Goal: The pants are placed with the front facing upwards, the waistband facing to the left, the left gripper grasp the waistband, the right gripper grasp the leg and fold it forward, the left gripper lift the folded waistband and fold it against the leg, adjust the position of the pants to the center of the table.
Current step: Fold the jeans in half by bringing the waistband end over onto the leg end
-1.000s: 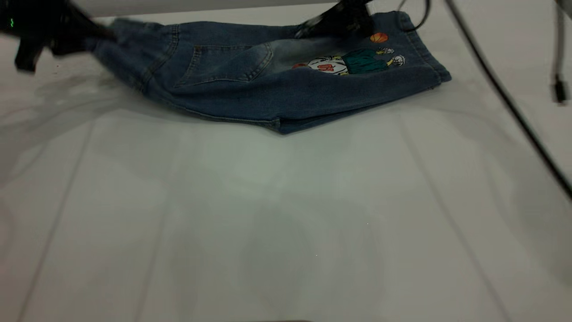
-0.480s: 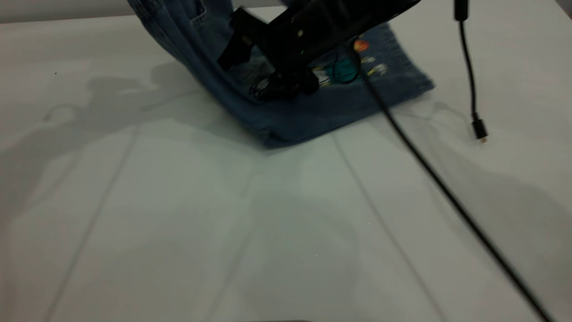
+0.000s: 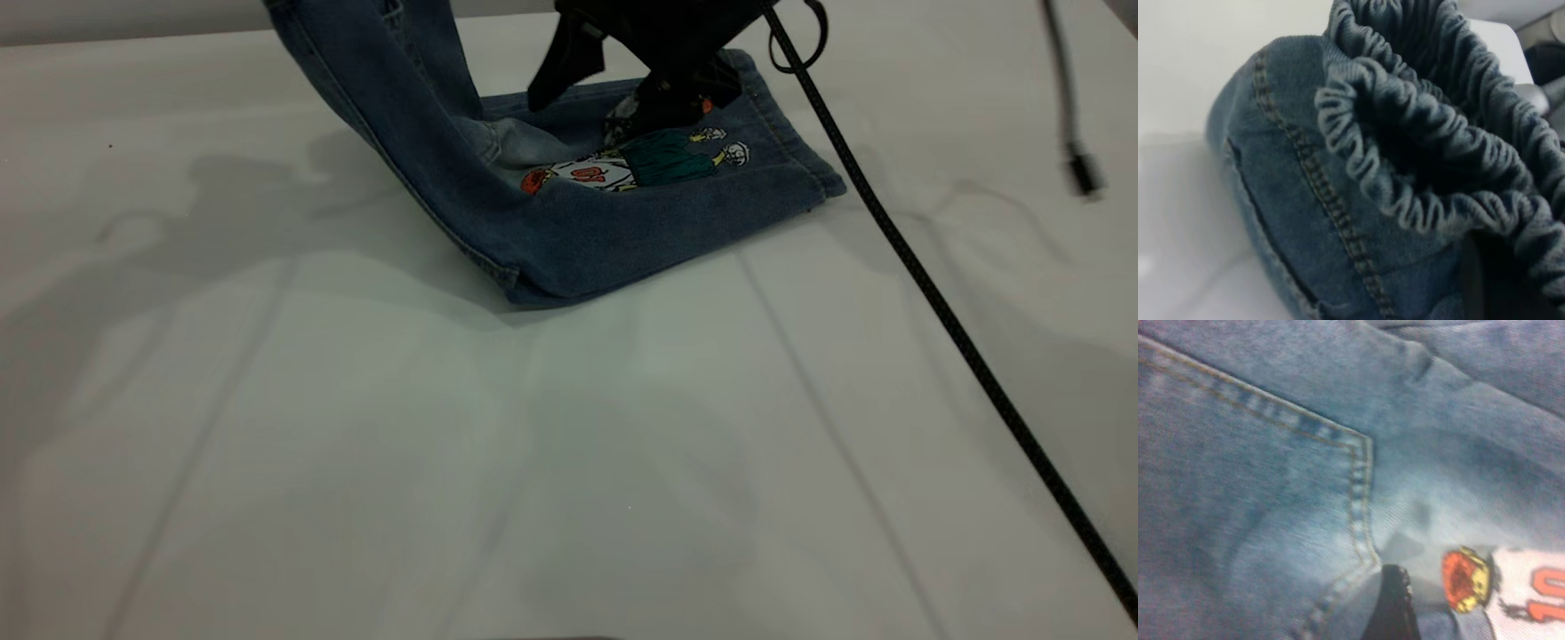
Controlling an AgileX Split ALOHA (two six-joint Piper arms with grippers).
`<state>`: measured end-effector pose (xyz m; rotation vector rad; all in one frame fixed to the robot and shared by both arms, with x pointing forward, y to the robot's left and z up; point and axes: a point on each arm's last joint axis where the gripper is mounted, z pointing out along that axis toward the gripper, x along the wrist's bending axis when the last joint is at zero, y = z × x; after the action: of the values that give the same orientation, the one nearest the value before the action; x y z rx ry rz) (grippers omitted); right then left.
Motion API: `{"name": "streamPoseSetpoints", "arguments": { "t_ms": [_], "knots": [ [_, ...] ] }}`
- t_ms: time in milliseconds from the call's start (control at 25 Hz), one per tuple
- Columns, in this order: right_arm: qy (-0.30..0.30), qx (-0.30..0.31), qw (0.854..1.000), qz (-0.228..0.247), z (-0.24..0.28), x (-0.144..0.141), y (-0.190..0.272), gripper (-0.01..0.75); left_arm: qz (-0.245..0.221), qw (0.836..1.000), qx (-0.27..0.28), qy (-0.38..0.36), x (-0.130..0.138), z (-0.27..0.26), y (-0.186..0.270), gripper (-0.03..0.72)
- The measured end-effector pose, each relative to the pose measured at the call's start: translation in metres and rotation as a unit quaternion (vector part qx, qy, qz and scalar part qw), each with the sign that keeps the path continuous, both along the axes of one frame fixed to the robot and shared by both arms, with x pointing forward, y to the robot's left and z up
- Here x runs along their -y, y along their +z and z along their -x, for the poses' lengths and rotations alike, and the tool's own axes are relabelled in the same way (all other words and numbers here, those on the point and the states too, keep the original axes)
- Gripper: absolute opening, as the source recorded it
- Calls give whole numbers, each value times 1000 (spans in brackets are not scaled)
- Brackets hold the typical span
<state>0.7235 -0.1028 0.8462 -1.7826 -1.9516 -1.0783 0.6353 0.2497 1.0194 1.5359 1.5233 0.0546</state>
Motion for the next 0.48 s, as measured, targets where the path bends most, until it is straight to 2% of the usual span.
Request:
{"name": "streamPoseSetpoints", "arguments": {
  "t_ms": [280,360,480],
  "knots": [
    [43,-9,999,13,13,-21,-7,510,-19,999,22,-42,52,6,2,105],
    [44,-1,999,14,9,-12,3,510,-24,998,28,-56,65,9,2,105],
    [16,34,999,24,-7,27,34,510,-27,997,33,-71,82,14,2,105]
  ]
}}
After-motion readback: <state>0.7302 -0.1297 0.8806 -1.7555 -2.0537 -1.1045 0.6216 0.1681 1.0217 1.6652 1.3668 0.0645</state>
